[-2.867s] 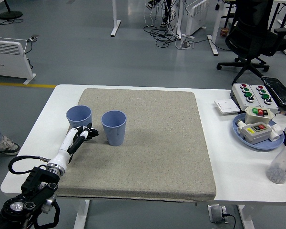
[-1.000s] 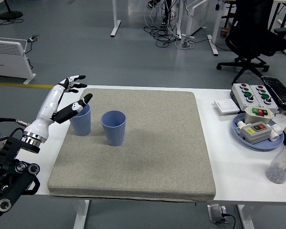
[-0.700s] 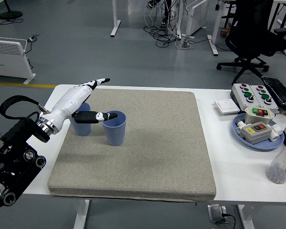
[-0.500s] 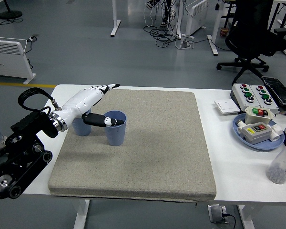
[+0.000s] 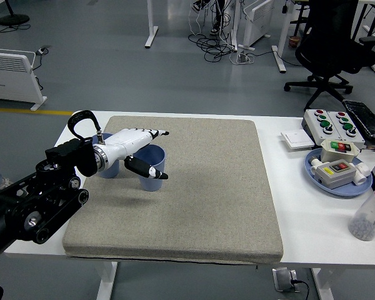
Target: Push cup pick cup insert cup
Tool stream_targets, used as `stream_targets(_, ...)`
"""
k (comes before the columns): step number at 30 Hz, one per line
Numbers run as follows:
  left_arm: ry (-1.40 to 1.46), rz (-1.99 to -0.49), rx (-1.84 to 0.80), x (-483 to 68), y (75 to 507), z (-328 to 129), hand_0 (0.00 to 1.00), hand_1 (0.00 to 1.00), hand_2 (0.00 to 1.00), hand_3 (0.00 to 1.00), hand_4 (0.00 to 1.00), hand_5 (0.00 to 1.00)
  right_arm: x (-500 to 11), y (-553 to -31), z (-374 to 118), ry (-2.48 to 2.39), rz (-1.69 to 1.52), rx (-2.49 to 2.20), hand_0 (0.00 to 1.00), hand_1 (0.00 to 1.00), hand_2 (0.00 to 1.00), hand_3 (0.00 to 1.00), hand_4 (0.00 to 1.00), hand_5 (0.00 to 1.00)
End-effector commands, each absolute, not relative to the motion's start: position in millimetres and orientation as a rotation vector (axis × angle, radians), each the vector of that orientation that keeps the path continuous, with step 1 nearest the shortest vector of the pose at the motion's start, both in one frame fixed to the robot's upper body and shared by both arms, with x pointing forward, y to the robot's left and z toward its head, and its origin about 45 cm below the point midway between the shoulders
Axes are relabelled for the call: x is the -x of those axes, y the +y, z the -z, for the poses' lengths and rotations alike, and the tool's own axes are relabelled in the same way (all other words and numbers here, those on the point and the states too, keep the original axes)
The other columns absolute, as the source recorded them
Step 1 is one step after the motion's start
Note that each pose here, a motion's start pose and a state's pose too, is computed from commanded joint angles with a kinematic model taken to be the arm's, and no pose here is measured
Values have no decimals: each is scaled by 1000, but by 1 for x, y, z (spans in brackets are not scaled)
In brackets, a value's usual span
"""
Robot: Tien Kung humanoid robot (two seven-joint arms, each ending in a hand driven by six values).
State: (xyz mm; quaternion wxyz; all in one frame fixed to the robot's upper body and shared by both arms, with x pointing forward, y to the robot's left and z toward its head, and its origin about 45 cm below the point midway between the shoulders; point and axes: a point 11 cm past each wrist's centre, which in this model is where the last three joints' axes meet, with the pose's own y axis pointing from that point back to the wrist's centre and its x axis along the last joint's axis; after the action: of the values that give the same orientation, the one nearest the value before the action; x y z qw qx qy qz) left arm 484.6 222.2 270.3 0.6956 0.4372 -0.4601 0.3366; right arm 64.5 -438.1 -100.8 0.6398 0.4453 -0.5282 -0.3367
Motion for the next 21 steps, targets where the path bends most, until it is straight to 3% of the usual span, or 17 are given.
stream_targets(1,-1033,-755,-973,-487,221,-270,835,917,998,998,943,463,-65,-438,101,-1205,767,-1016,730,668,705,599,166,388)
stream_targets(6,-1041,-782,-964,-492,223,-265,835,917,998,998,943,463,-66,-438,100,-1204,765,-1018,730,668,705,599,166,388)
stream_targets(7,-1036,-780,-970,-492,223,-261,726,806,888,927,873,360,-66,-439,100,-1205,766,-1018,731,668,705,599,166,387)
stream_targets(18,-1018,-771,-1027,-494,229,-240,683,780,864,916,854,337,-66,-439,100,-1202,765,-1017,731,668,705,599,166,387)
stream_targets(19,-1021,-773,-1029,-494,230,-239,598,746,832,877,836,316,-66,-439,100,-1203,765,-1017,730,668,706,599,166,387)
stream_targets(21,-1023,-775,-1031,-494,230,-239,598,746,832,877,836,316,-67,-439,100,-1203,764,-1017,730,668,706,599,166,387)
